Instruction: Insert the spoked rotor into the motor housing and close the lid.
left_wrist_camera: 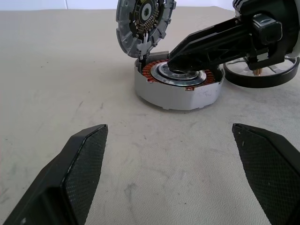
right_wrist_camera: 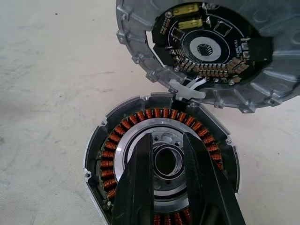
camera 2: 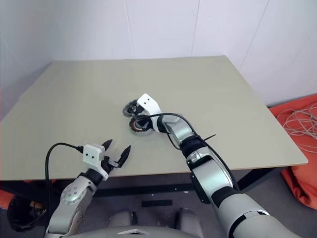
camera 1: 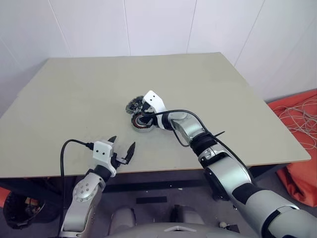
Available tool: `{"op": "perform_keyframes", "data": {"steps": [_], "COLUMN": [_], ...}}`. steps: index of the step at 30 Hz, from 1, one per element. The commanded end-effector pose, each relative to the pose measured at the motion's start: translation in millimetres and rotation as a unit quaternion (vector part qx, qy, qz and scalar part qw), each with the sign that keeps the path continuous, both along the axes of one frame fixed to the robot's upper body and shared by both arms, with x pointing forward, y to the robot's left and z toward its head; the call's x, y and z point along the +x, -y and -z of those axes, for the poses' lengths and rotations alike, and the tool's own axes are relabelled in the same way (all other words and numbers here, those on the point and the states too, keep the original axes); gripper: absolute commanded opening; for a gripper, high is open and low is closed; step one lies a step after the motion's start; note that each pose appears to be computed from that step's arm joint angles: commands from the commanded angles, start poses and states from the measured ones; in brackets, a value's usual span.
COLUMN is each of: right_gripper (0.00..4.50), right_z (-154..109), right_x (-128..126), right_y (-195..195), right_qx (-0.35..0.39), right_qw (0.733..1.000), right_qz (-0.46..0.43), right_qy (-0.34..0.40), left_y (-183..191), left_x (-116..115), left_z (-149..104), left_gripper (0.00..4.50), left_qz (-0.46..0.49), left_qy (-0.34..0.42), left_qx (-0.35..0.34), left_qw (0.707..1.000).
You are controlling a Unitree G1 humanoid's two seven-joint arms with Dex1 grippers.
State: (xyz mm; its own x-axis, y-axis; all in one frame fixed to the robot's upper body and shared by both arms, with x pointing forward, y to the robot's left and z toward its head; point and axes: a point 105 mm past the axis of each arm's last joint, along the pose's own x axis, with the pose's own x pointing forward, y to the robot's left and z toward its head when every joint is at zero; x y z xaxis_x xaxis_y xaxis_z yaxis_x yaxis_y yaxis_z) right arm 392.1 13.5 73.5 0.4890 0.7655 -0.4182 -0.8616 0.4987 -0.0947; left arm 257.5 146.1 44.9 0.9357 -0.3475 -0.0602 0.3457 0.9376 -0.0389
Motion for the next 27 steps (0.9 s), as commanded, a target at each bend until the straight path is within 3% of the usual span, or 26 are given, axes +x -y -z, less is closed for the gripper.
{"op": "perform_keyframes", "data": {"steps": [1,7,18,21,27], "right_gripper": [0.58,0.58,4.27,3.89,1.76], "right_z": [-20.0,-20.6,-25.3,-33.3,-41.2], "right_x": [5.3,4.4,4.8,2.2,-5.4], "right_y": [-7.7,-11.1,-12.3,-9.8,0.3], "right_qx": [0.015,0.018,0.027,0.041,0.045], "right_qw": [0.999,0.999,0.999,0.998,0.998], "right_qz": [-0.007,-0.01,-0.011,-0.022,-0.032], "right_qy": [0.029,0.027,0.033,0.035,0.037], "left_y": [-0.2,0.0,-0.6,-1.7,-2.4], "left_x": [1.4,0.8,-0.3,-0.4,0.3], "left_z": [-9.9,-9.7,-7.2,-5.6,-3.6], "left_gripper": [4.5,4.5,4.5,4.5,4.5], "left_qz": [-0.001,-0.002,-0.004,-0.005,-0.004], "left_qy": [0.023,0.022,0.02,0.019,0.018], "left_qx": [-0.002,-0.003,-0.004,-0.004,-0.006], "left_qw": [1.0,1.0,1.0,1.0,1.0]}}
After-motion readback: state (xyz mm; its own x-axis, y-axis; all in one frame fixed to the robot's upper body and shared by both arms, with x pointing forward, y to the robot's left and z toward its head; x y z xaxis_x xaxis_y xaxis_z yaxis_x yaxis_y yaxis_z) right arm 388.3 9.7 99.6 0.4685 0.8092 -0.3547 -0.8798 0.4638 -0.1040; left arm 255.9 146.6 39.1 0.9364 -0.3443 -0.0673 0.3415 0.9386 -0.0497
